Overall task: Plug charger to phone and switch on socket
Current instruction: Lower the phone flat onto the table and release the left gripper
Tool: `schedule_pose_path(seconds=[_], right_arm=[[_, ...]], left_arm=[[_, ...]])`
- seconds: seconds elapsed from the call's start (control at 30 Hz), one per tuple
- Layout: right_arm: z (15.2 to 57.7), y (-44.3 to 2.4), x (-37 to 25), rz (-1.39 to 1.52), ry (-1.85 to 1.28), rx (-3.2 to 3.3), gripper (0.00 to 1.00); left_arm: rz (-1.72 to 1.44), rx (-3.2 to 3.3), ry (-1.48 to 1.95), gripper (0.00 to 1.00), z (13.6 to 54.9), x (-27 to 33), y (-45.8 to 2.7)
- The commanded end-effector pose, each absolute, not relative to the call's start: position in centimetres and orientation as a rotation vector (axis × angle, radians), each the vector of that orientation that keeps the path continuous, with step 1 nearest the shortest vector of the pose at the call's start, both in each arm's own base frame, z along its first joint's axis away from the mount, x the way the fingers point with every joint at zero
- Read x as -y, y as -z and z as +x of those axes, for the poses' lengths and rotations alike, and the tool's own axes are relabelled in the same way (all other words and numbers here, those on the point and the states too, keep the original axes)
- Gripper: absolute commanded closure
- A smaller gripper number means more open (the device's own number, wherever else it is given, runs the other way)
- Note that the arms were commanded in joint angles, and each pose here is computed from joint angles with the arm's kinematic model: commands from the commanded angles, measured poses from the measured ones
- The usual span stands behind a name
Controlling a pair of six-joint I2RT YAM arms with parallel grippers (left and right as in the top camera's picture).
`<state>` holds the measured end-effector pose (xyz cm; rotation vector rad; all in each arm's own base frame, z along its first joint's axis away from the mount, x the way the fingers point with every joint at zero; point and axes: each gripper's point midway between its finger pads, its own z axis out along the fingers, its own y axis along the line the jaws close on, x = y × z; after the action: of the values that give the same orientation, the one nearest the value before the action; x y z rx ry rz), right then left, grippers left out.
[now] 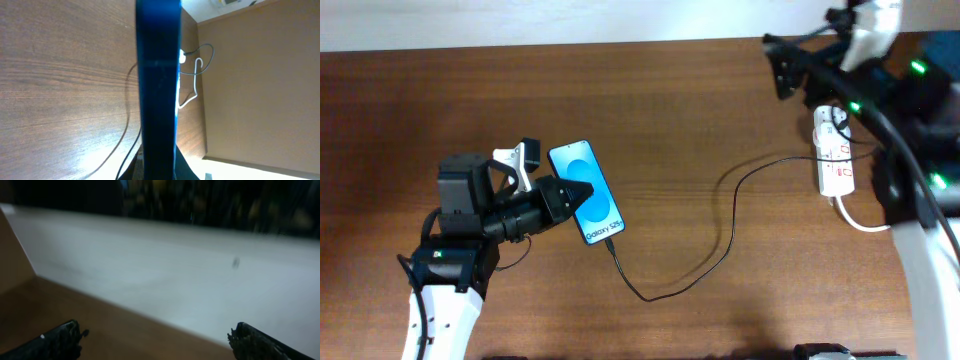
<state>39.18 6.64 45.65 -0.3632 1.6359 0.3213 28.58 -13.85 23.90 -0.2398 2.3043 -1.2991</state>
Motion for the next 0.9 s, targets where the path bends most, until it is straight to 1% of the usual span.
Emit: schedule_pose_path(seconds=[0.0, 0.07, 0.13, 0.17, 0.27, 0.37, 0.47, 0.53, 0.63, 0.7, 0.77, 0.87], right_arm=[[33.9, -49.7, -5.6, -0.314, -0.195, -1.562, 0.02], [31.0, -51.1, -4.0, -0.227, -0.102, -1.528, 0.02], [27.1, -52.3, -3.9, -0.226, -0.094, -1.462, 0.02], [25.7, -52.7, -3.8, -0.225, -0.091, -1.44, 0.02], [22.6, -52.4, -2.6, -0.17, -0.037, -1.373, 0.02], [20.1, -51.3, -2.5, -0.166, -0.029, -1.28, 0.02], [18.8, -51.7, -1.1, -0.101, 0.006, -1.242, 0.02], [18.6, -51.8, -0.9, -0.071, -0.012, -1.24, 0.01], [18.6, -51.7, -0.9, -0.069, -0.016, -1.241, 0.02], [18.7, -51.6, -0.9, -0.069, -0.016, -1.246, 0.02], [18.9, -51.3, -0.9, -0.068, -0.016, -1.253, 0.02], [19.4, -50.7, -0.9, -0.058, -0.03, -1.264, 0.02]], left_arm=[[-0.139, -2.266, 1.354, 1.0, 28.1, 14.6, -25.2], [-0.109, -2.231, 1.354, 1.0, 28.5, 14.7, -25.8], [-0.104, -2.23, 1.358, 1.0, 28.5, 14.8, -25.8], [-0.083, -2.223, 1.347, 1.0, 28.5, 14.8, -25.9], [0.001, -2.191, 1.308, 1.0, 28.9, 14.8, -26.1], [-0.028, -2.234, 1.322, 1.0, 30.9, 14.9, -23.9], [0.065, -2.2, 1.405, 1.0, 33.3, 15.9, -22.3], [0.04, -2.241, 1.412, 1.0, 35.6, 16.0, -18.8], [0.053, -2.31, 1.397, 1.0, 36.9, 16.1, -13.9], [0.063, -2.365, 1.365, 0.98, 37.3, 15.9, -10.3], [-0.015, -2.449, 1.245, 0.97, 38.1, 14.9, -6.9], [0.031, -2.456, 1.206, 0.95, 38.5, 15.6, -5.2]])
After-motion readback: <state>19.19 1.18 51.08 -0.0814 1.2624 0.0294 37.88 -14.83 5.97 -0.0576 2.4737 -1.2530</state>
